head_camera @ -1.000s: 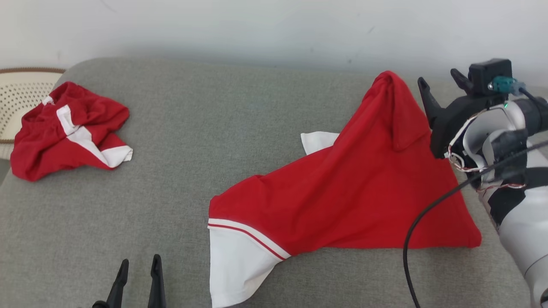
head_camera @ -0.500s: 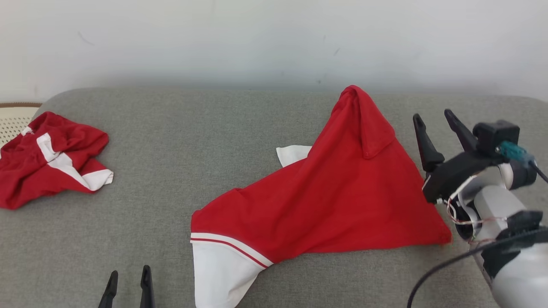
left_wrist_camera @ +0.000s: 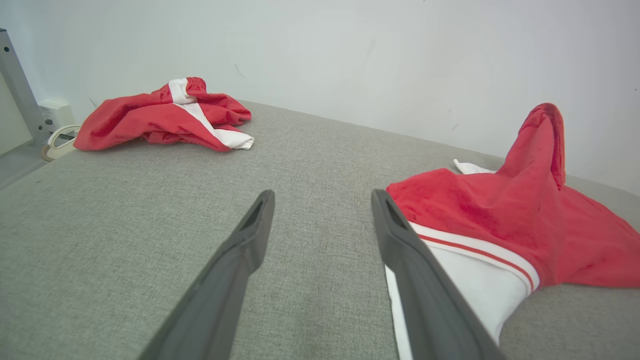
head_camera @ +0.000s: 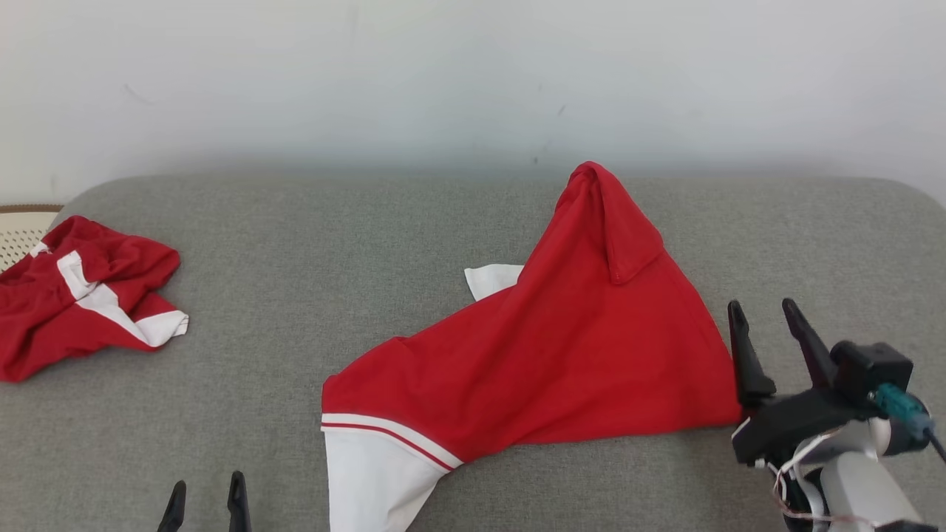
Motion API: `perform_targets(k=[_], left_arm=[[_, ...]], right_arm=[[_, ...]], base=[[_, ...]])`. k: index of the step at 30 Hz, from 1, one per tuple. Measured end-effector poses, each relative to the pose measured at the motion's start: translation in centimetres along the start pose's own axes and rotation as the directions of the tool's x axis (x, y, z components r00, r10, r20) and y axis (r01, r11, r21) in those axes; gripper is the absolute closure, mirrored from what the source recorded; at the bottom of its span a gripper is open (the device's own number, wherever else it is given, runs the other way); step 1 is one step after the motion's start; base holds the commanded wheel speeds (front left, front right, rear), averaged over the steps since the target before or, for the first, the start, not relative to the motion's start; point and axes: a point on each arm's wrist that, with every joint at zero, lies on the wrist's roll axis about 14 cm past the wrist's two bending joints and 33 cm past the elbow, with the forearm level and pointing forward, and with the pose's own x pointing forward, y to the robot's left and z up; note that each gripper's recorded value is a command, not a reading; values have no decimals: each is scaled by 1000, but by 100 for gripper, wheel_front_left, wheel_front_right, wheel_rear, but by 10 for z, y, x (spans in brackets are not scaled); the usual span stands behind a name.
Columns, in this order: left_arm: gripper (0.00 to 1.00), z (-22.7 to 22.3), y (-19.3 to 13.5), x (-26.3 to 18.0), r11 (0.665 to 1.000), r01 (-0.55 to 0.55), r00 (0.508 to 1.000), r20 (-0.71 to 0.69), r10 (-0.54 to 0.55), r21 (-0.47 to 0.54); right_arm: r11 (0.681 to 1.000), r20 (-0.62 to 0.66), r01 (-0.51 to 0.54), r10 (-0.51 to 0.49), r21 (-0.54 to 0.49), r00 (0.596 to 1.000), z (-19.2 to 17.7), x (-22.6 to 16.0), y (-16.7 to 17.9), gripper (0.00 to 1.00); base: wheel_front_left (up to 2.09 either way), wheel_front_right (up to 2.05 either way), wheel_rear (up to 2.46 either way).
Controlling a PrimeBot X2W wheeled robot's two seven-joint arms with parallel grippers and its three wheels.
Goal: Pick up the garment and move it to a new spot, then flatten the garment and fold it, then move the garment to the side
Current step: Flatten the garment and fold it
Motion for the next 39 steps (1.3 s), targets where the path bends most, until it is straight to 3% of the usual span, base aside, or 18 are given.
perform_targets(k=[18,39], left_arm=[[0,14,6,-10,995,3,1000,23,-5,96],[0,24,-1,-4,992,23,999,39,-28,127]], right_arm=[[998,-14,56,-56,37,998,10,-62,30,0],[997,-39,61,-59,50,997,10,-68,38,0]], base=[[0,0,0],[0,0,0]])
